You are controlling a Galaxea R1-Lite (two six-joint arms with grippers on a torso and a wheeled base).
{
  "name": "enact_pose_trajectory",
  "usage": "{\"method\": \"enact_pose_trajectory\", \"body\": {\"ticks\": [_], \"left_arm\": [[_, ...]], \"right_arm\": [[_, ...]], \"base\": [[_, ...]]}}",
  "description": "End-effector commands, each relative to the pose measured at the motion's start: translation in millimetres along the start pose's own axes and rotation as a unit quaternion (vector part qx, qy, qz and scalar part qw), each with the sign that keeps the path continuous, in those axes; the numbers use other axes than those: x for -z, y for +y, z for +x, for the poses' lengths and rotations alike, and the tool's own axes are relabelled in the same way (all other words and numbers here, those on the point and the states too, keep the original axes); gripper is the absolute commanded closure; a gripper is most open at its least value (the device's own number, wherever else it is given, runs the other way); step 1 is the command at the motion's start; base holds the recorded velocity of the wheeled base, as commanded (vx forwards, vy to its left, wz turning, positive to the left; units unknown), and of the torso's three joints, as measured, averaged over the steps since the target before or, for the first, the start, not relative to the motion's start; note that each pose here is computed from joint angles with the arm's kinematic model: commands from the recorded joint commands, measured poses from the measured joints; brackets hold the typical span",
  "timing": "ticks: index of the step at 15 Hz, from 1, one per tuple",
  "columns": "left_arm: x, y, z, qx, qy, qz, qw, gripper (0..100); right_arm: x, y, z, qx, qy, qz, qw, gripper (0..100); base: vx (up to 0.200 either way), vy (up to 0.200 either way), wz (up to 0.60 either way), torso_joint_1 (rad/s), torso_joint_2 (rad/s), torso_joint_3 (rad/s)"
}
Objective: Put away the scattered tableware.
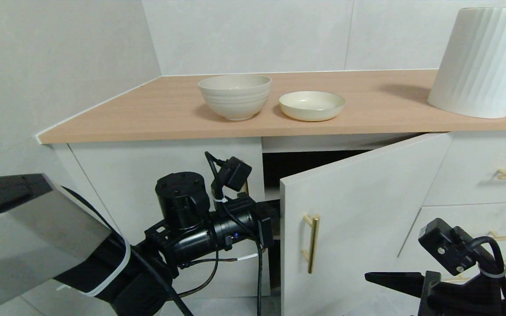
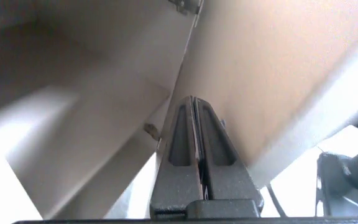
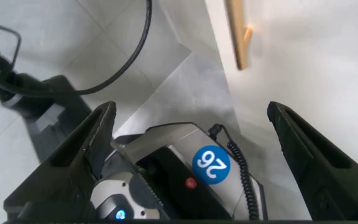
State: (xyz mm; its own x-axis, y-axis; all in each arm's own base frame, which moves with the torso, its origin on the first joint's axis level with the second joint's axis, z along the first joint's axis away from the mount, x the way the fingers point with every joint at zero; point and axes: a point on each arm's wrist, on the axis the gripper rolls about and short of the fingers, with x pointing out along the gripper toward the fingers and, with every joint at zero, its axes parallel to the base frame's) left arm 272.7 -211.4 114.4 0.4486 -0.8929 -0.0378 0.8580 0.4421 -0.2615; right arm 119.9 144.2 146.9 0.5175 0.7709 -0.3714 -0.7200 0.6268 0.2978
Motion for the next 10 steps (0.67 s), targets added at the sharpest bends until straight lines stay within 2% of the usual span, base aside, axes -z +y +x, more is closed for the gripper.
{"method": "enact_pose_trajectory", "body": {"ticks": [1, 9, 10], "left_arm": [[4.8, 3.4, 5, 0.000, 0.004, -0.002, 1.0000, 100], [8.8, 10.4, 16, -0.002, 0.003, -0.002, 1.0000, 100], [9.4, 11.4, 18, -0.002, 0.002, -0.003, 1.0000, 100]], "right_arm": [[1, 0, 2, 0.000, 0.005, 0.000, 1.000, 0], [3, 1, 3, -0.005, 0.010, -0.001, 1.000, 0], [3, 1, 3, -0.004, 0.011, -0.001, 1.000, 0]], "base": [[0.000, 0.000, 0.00, 0.000, 0.00, 0.000], [0.000, 0.000, 0.00, 0.000, 0.00, 0.000], [-0.200, 0.000, 0.00, 0.002, 0.00, 0.007]]}}
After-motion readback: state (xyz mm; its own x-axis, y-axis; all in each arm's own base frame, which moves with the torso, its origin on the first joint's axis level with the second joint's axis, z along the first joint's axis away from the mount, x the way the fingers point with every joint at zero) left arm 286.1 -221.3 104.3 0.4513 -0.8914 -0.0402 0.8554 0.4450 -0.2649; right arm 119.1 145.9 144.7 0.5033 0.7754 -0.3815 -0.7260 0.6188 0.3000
